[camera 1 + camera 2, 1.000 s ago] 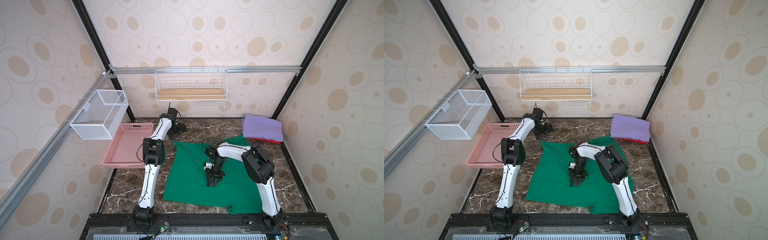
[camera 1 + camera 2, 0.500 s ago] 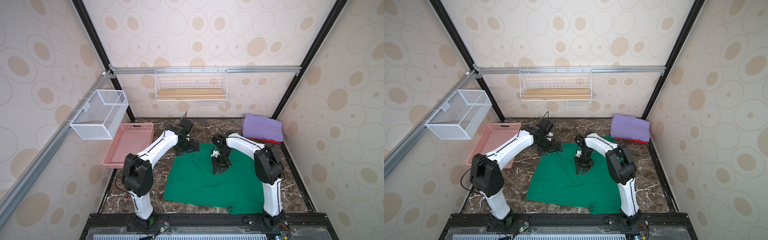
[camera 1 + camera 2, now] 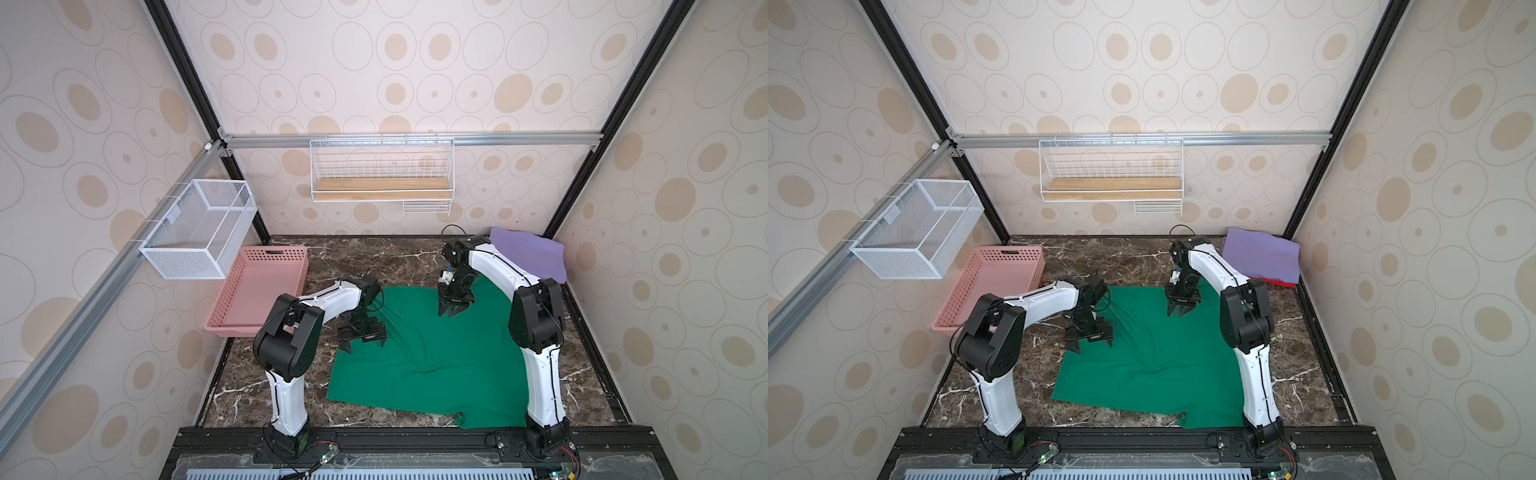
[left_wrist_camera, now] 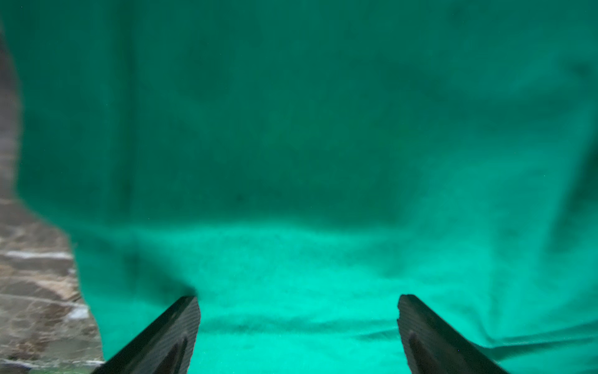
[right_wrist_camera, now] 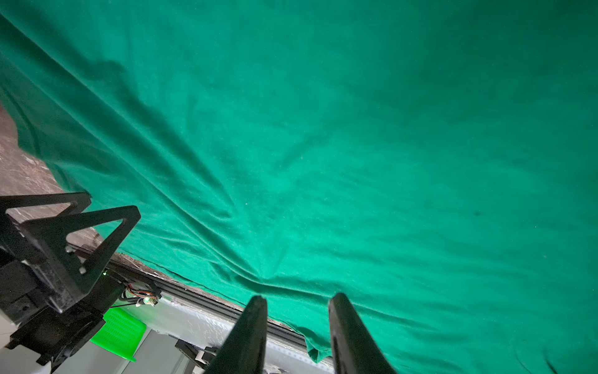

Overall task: Fold and stack t-shirts
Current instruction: Smooth out the T-shirt at the center of the board.

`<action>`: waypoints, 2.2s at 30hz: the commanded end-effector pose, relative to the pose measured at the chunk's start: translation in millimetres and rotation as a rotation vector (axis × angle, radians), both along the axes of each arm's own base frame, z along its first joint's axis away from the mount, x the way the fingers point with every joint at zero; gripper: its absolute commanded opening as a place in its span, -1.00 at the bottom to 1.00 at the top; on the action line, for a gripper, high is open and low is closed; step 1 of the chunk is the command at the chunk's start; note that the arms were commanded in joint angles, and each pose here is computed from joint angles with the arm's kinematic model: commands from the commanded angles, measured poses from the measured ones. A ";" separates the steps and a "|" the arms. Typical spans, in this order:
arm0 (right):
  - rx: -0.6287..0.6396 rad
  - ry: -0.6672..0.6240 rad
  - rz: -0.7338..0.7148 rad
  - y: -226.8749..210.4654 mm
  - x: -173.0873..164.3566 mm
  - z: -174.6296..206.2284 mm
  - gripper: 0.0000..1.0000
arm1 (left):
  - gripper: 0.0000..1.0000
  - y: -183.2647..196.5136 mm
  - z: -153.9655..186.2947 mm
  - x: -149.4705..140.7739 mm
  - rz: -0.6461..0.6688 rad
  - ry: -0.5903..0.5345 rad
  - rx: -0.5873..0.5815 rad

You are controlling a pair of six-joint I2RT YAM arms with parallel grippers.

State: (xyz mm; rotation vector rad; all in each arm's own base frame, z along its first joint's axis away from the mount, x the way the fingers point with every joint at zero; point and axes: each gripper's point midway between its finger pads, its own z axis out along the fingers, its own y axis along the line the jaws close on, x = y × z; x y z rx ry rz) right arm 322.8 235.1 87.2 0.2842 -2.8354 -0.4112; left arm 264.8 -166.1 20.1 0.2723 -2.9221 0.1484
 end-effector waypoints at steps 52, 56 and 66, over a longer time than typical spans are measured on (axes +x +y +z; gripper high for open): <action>-0.192 0.060 -0.236 -125.6 71.8 -52.7 -0.23 | 0.98 -29.2 33.5 139.7 0.090 -0.100 -0.039; -0.170 0.071 -0.245 -118.8 84.7 -61.3 -0.23 | 0.98 -13.5 21.8 157.3 0.147 -0.079 -0.042; -0.074 0.000 -0.307 -97.1 133.9 -69.5 -0.22 | 0.98 11.5 -6.2 194.9 0.231 -0.041 -0.078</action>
